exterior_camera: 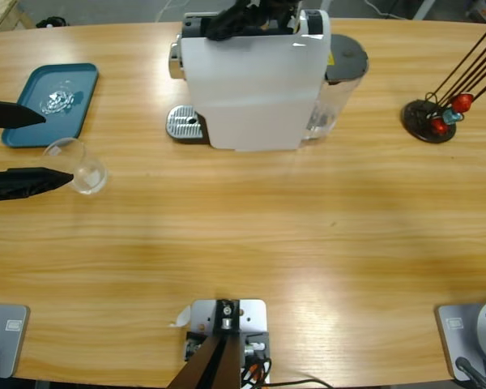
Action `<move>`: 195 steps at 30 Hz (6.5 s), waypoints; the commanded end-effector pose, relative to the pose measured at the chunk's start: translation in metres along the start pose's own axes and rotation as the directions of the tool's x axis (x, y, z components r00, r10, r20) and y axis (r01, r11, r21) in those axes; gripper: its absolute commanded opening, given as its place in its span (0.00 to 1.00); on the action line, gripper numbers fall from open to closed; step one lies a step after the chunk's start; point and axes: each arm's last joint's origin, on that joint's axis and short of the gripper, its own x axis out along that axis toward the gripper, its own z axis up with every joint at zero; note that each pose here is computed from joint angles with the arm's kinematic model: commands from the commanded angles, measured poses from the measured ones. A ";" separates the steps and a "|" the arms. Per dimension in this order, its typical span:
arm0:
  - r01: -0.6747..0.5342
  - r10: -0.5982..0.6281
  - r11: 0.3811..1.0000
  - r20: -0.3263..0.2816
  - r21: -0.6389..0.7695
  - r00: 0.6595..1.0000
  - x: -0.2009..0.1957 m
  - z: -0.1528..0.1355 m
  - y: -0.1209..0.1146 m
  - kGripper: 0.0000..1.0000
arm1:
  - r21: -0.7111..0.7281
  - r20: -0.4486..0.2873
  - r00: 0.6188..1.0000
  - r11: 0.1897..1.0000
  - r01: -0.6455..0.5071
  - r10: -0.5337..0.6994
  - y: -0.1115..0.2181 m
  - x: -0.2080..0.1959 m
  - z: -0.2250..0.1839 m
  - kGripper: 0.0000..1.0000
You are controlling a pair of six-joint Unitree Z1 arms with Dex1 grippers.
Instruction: Pour coffee
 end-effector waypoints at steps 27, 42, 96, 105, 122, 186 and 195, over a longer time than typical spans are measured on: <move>-0.020 0.019 0.991 -0.010 -0.133 1.000 -0.007 -0.014 -0.002 1.00 | 0.916 -0.094 0.777 0.252 0.312 -0.622 0.044 -0.080 -0.008 0.00; -0.021 0.018 0.991 -0.021 -0.133 1.000 -0.007 -0.020 -0.003 1.00 | 0.894 0.008 0.866 0.392 0.218 -0.500 0.061 -0.021 0.030 0.00; -0.047 0.034 0.988 -0.091 -0.145 0.995 0.003 -0.032 -0.001 1.00 | 0.659 -0.369 0.893 0.605 0.447 -0.258 0.102 0.113 -0.031 0.78; -0.287 0.255 0.941 -0.184 -0.180 0.949 0.001 -0.057 0.013 1.00 | 0.583 -0.098 0.925 0.732 0.352 -0.366 0.081 -0.055 0.031 1.00; -0.301 0.295 0.924 -0.061 -0.236 0.953 0.040 -0.104 0.017 1.00 | 0.558 -0.127 0.938 0.759 0.335 -0.321 0.118 -0.085 -0.013 1.00; -0.077 0.077 0.997 -0.011 -0.018 0.997 0.087 -0.055 0.044 0.11 | 0.504 -0.168 0.938 0.791 0.347 -0.304 0.127 -0.090 -0.032 1.00; 0.021 -0.011 0.983 -0.058 0.181 0.998 0.131 -0.001 0.097 0.22 | 0.491 -0.220 0.919 0.777 0.394 -0.327 0.123 -0.144 -0.054 1.00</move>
